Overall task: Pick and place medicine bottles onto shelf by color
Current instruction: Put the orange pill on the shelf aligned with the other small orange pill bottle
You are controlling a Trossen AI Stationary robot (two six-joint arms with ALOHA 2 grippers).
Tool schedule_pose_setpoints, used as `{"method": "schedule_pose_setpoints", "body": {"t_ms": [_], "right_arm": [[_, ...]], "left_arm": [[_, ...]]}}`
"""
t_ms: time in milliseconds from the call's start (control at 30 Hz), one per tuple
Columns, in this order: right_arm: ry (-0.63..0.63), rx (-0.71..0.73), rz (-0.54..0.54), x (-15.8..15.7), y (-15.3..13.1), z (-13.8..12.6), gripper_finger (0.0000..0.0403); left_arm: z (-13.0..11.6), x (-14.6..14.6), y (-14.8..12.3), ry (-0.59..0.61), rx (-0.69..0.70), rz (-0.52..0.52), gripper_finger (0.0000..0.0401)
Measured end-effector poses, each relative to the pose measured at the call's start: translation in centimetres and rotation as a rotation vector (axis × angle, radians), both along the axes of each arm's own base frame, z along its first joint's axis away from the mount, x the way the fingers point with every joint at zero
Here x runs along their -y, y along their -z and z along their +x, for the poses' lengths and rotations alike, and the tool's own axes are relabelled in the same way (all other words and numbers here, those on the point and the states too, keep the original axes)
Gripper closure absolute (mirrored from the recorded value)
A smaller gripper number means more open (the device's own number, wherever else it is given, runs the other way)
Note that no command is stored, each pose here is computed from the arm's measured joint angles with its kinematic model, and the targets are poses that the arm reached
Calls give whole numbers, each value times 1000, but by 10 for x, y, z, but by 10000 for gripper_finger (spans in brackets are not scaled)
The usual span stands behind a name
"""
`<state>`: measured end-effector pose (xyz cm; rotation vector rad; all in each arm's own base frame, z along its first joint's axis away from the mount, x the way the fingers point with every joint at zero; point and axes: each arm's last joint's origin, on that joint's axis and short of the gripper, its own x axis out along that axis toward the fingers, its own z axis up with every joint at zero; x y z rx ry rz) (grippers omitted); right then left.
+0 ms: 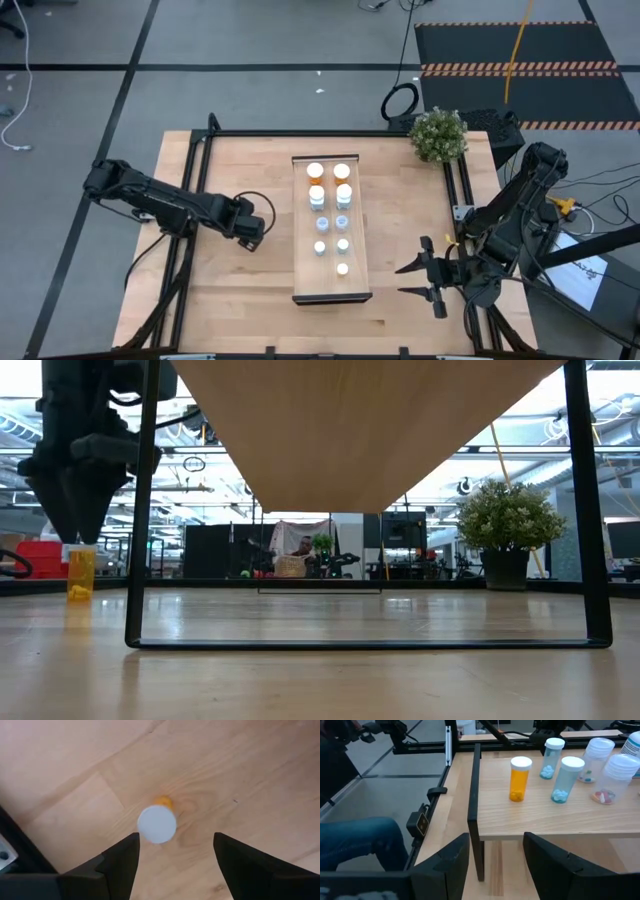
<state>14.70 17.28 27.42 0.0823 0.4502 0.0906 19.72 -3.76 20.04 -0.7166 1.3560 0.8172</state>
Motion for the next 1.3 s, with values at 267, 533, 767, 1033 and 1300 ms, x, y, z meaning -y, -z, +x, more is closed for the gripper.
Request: {"method": "schedule_pose_setpoints", "body": {"t_ms": [267, 533, 767, 1033, 1300], "right_arm": [[-3, 1, -7, 0, 0, 0, 220], [-3, 1, -7, 0, 0, 0, 220], [-3, 1, -7, 0, 0, 0, 220], [-4, 0, -6, 0, 0, 0, 220], [-6, -1, -6, 0, 0, 0, 220]], "left_arm": [[-4, -1, 9, 2, -11, 9, 148], [-3, -2, 9, 25, -5, 54, 148], [-3, -5, 9, 39, -5, 76, 148], [-2, -11, 9, 36, -7, 85, 149], [-2, -10, 9, 39, -4, 76, 149]]}}
